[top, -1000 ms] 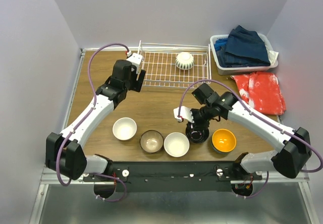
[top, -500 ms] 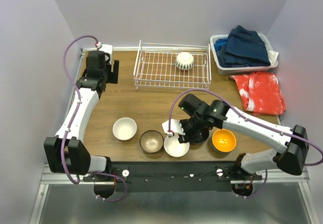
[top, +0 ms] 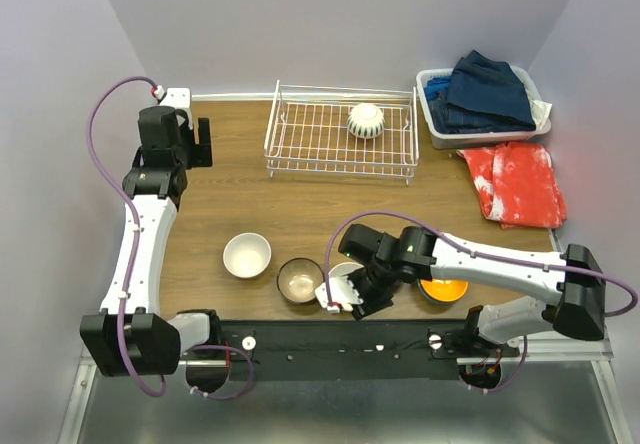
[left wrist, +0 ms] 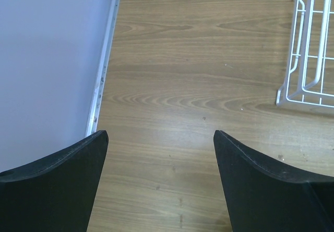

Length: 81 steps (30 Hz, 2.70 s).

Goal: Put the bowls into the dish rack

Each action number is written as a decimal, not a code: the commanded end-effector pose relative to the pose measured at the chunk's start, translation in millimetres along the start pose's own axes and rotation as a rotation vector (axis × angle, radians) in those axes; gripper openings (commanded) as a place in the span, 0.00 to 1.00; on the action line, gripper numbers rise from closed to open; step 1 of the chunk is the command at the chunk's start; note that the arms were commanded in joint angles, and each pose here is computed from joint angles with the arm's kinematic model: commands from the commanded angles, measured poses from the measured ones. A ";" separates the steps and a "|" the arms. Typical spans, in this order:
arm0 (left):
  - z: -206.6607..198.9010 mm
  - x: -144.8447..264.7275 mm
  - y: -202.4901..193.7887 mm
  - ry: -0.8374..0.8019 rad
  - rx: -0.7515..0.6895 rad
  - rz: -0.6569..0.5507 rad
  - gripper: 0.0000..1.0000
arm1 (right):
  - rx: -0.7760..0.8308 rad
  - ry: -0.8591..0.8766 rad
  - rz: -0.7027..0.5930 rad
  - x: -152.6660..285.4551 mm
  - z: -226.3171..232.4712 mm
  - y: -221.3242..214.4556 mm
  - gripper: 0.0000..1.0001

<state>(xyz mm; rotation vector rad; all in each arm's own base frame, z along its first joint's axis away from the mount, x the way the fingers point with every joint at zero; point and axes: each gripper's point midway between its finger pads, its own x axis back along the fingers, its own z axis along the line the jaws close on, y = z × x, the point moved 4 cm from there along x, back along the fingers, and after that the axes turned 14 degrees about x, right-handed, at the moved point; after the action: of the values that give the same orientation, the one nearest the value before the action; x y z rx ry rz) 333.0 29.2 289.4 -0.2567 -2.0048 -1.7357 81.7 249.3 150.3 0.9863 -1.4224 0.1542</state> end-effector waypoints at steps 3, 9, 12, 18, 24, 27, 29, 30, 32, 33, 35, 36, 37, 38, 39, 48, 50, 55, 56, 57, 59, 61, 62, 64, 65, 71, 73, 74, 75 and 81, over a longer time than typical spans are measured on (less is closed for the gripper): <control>3.7 13.7 -5.8 -0.020 0.020 -0.012 0.92 | 0.030 -0.016 0.048 -25.8 0.4 -1.2 0.54; 6.8 14.3 -12.3 -0.020 0.038 -0.012 0.92 | 0.034 -0.020 0.064 -33.4 1.4 -3.3 0.53; 6.8 14.2 -15.1 -0.025 0.036 -0.005 0.92 | 0.043 -0.023 0.069 -37.1 1.3 -3.9 0.53; 5.3 17.2 -16.0 -0.032 0.064 -0.010 0.92 | 0.057 -0.017 0.084 -45.6 4.4 -5.5 0.51; 5.6 21.9 -15.5 -0.038 0.068 -0.022 0.92 | 0.064 -0.027 0.104 -50.9 3.8 -8.7 0.46; 5.5 23.1 -16.5 -0.040 0.072 -0.027 0.92 | 0.067 -0.026 0.113 -54.3 5.5 -10.7 0.41; 5.1 23.6 -17.9 -0.045 0.075 -0.026 0.92 | 0.071 -0.032 0.116 -56.3 5.4 -12.1 0.38; 5.1 24.6 -17.7 -0.045 0.076 -0.029 0.92 | 0.073 -0.035 0.121 -56.7 4.8 -13.0 0.35; 4.2 25.8 -19.0 -0.051 0.079 -0.027 0.92 | 0.079 -0.039 0.127 -57.9 3.9 -13.9 0.31; 3.9 27.4 -18.6 -0.055 0.079 -0.031 0.92 | 0.083 -0.042 0.136 -57.7 3.4 -15.3 0.26; 4.8 28.2 -19.8 -0.052 0.081 -0.032 0.92 | 0.098 -0.033 0.150 -58.2 4.7 -17.9 0.22; 4.5 29.6 -19.7 -0.056 0.081 -0.033 0.92 | 0.105 -0.032 0.152 -57.6 4.8 -18.3 0.16; 4.7 30.0 -19.1 -0.055 0.082 -0.036 0.92 | 0.112 -0.025 0.158 -56.9 5.8 -19.3 0.12; 4.9 31.0 -19.6 -0.054 0.082 -0.034 0.92 | 0.116 -0.018 0.157 -55.5 6.3 -18.4 0.09; 4.9 32.5 -18.2 -0.056 0.081 -0.040 0.92 | 0.119 -0.014 0.156 -53.2 6.1 -16.9 0.04; 2.9 28.9 -16.0 -0.072 0.049 -0.034 0.91 | 0.086 0.025 0.154 -3.7 -2.2 14.2 0.01; 1.0 22.9 -16.5 -0.080 0.048 -0.024 0.90 | 0.073 -0.019 0.176 11.5 -11.6 19.7 0.01; -5.2 20.0 2.6 -0.104 0.055 -0.052 0.88 | -0.052 -0.178 0.087 39.3 -60.5 33.0 0.01; -7.3 15.2 4.6 -0.112 0.052 -0.043 0.88 | -0.105 -0.262 0.017 61.0 -87.3 37.7 0.01; -9.3 13.9 7.1 -0.120 0.050 -0.040 0.88 | -0.169 -0.292 -0.021 68.9 -98.7 38.8 0.01; -17.8 6.3 14.9 -0.156 0.019 -0.028 0.88 | -0.227 -0.381 -0.108 94.0 -133.5 41.2 0.01; -31.4 3.2 17.4 -0.198 -0.044 -0.006 0.88 | -0.278 -0.431 -0.174 109.2 -154.5 43.3 0.01; -34.9 -6.9 10.7 -0.199 -0.067 0.036 0.87 | -0.311 -0.448 -0.209 109.4 -172.1 36.5 0.01; -53.5 -9.6 1.5 -0.233 -0.117 0.085 0.86 | -0.340 -0.514 -0.282 133.5 -200.5 43.4 0.01; -56.3 -15.8 -4.6 -0.242 -0.128 0.107 0.86 | -0.385 -0.537 -0.297 136.2 -221.8 28.9 0.01; -72.4 -53.3 -10.6 -0.312 -0.119 0.183 0.86 | -0.629 -0.657 -0.580 193.3 -301.4 -20.6 0.01; -76.4 -62.9 -8.0 -0.322 -0.131 0.203 0.84 | -0.703 -0.647 -0.690 196.8 -322.0 -36.7 0.01; -79.9 -74.1 -15.0 -0.332 -0.127 0.241 0.84 | -0.738 -0.655 -0.714 203.1 -326.5 -48.9 0.01; -81.4 -77.3 -16.7 -0.337 -0.124 0.260 0.83 | -0.727 -0.654 -0.739 207.4 -330.5 -51.4 0.01; -102.9 -100.5 -7.8 -0.415 -0.054 0.258 0.81 | -0.827 -0.641 -0.898 220.1 -354.4 -110.2 0.01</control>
<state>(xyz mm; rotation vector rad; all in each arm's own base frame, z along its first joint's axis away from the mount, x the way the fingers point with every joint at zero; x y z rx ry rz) 429.0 -39.4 234.7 -0.8307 -1.9747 -1.7095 445.1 310.1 296.2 0.6762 -1.4203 -1.2818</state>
